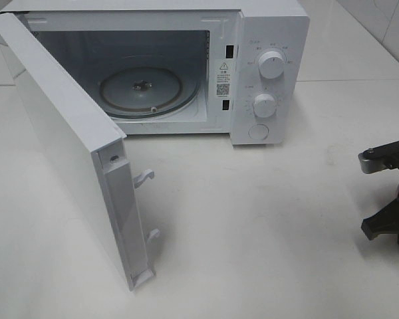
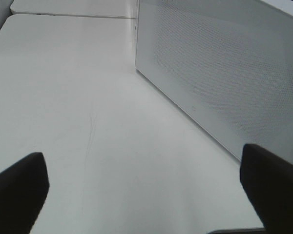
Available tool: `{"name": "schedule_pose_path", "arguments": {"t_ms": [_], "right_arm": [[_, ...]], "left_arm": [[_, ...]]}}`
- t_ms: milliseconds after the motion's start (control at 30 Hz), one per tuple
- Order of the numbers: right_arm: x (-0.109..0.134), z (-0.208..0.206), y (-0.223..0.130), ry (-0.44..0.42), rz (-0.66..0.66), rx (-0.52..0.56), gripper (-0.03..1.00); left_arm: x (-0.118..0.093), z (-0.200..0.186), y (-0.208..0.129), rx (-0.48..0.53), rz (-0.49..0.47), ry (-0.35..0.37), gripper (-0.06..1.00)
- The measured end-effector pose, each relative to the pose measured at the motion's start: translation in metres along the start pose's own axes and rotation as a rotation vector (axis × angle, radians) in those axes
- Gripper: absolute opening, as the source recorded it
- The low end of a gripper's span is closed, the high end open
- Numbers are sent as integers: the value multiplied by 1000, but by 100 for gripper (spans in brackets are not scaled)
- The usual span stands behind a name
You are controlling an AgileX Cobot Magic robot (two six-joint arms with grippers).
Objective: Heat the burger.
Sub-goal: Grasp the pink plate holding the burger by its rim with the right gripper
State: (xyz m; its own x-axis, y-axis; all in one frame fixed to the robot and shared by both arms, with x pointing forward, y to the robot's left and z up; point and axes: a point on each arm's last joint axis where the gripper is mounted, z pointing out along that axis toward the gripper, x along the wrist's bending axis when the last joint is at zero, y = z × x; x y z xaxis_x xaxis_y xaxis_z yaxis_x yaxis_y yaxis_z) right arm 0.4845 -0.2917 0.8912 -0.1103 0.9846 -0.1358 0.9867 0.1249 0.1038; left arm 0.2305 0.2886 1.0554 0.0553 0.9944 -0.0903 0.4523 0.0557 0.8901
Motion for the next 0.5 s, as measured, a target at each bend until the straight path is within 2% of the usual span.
{"name": "schedule_pose_path", "arguments": {"t_ms": [267,500], "right_arm": [[1,-9,-3,-78,-8,10,6],[11,-12,-5,-140,-29,23,6]], "left_arm": [[0,0,0,0,0,0,99],[0,0,0,0,0,0,99]]}}
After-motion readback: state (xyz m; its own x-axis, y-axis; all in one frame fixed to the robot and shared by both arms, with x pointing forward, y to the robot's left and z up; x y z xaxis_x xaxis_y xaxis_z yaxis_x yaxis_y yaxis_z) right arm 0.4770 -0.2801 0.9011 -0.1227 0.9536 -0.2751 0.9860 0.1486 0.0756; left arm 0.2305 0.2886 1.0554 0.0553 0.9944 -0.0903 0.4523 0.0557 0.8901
